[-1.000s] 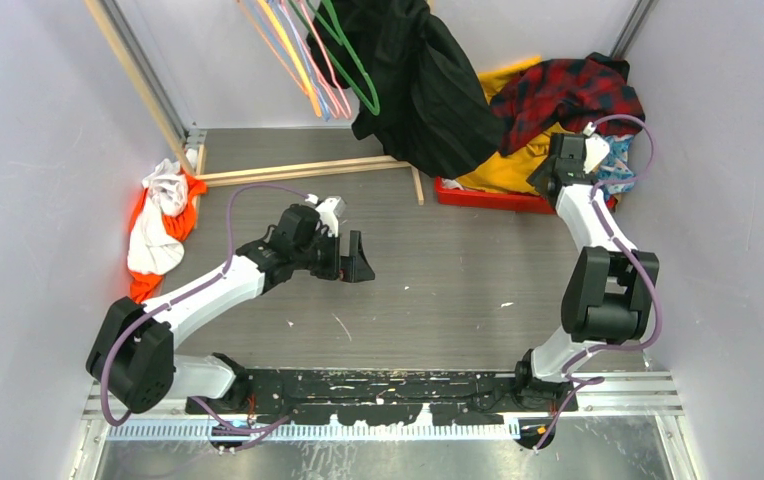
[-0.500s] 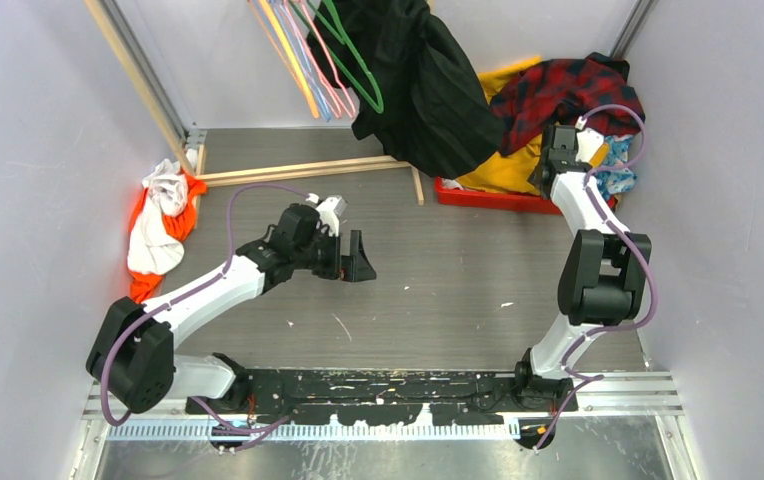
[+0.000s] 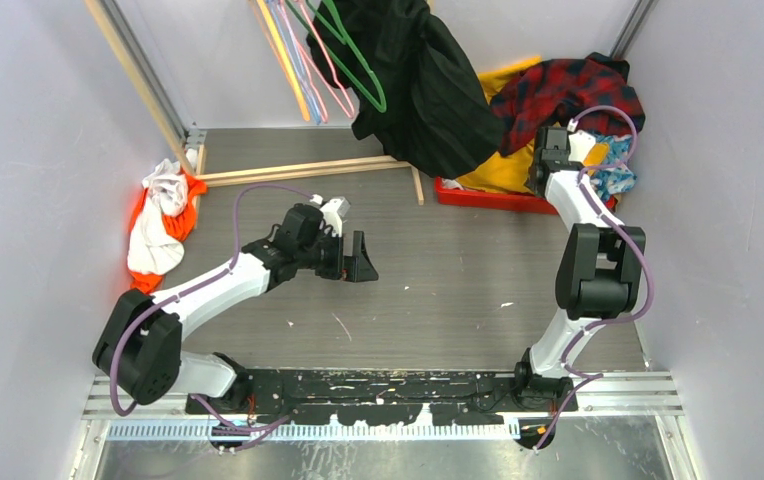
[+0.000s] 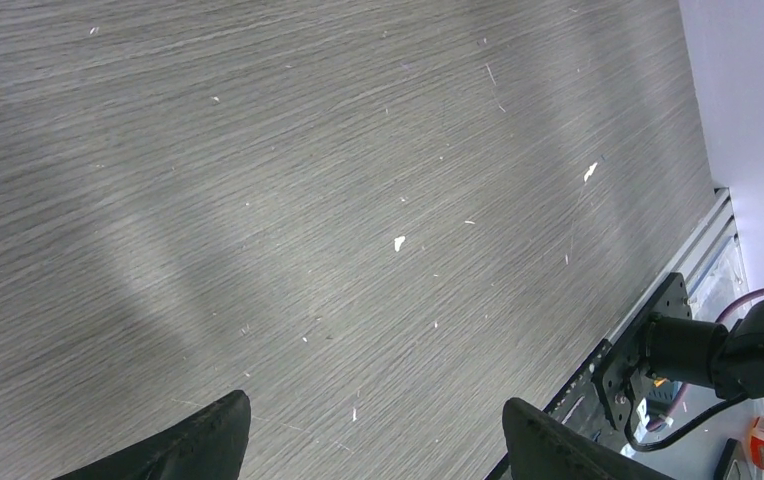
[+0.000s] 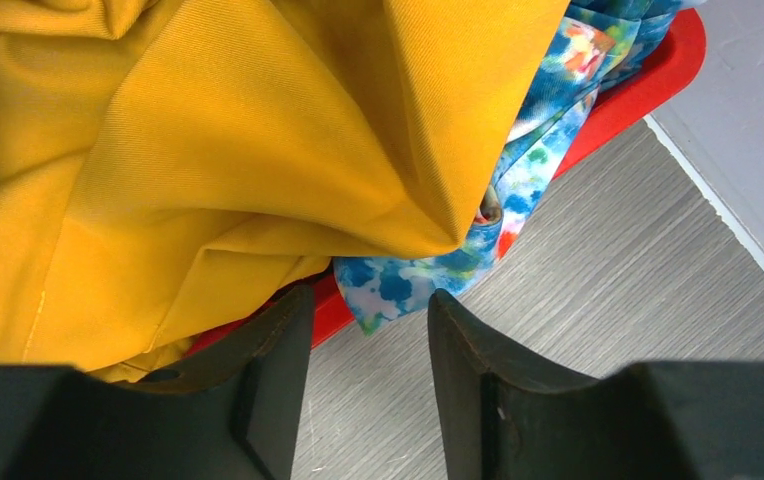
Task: Place the skirt on the hanger
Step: Pick up the skirt from the bin.
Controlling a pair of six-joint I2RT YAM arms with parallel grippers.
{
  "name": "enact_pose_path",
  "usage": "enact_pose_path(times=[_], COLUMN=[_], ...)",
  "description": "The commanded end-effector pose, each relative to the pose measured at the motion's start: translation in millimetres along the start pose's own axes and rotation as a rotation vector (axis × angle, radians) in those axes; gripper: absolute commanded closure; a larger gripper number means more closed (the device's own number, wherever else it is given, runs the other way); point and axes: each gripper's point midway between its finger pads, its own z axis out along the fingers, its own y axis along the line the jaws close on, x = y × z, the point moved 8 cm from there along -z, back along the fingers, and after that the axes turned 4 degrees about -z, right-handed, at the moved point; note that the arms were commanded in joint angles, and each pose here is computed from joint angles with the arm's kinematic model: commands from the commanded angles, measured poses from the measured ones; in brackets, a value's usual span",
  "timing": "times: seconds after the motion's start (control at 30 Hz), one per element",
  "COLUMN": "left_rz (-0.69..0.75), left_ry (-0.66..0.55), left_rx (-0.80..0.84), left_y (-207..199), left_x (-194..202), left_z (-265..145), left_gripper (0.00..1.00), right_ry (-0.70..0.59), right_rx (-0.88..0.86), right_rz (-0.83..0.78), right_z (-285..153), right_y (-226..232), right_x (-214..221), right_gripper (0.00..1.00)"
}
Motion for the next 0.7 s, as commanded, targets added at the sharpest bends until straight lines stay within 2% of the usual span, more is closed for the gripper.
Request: enact_pose_path(times=[0.0, 0.33, 0.4, 0.53, 0.6, 0.67], left_rz=[0.026, 0.027, 0.025, 0.027, 0.027, 0.028], left_ry=[-0.048, -0.047, -0.047, -0.050, -0.050, -0.051], left_rx=[0.055, 0.059, 0.061, 0.064, 0.062, 0.062], left_y=[-9, -9, -9, -10, -10, -11], left_x=[-12, -12, -12, -13, -13, -14], left_z=[-2, -1, -1, -2, -3, -4], left_gripper=[0.07, 0.08, 0.08, 0.08, 0.09, 0.09], right_ry=[-0.059, -0.045, -0.046, -0.068, -0.085, -0.105], right_rx=[0.036, 0.080, 0.083, 0.086, 0.077, 0.058], right_rz=[-0.002, -0.028, -0.031, -0.016, -0.006, 0.010], right_z=[0, 8, 8, 2, -5, -15], right_y=[2, -1, -1, -3, -4, -6], right_x=[-15, -10, -11, -18, -25, -32], right_gripper=[0.51, 0.54, 0.61, 0.82, 0.98, 0.99])
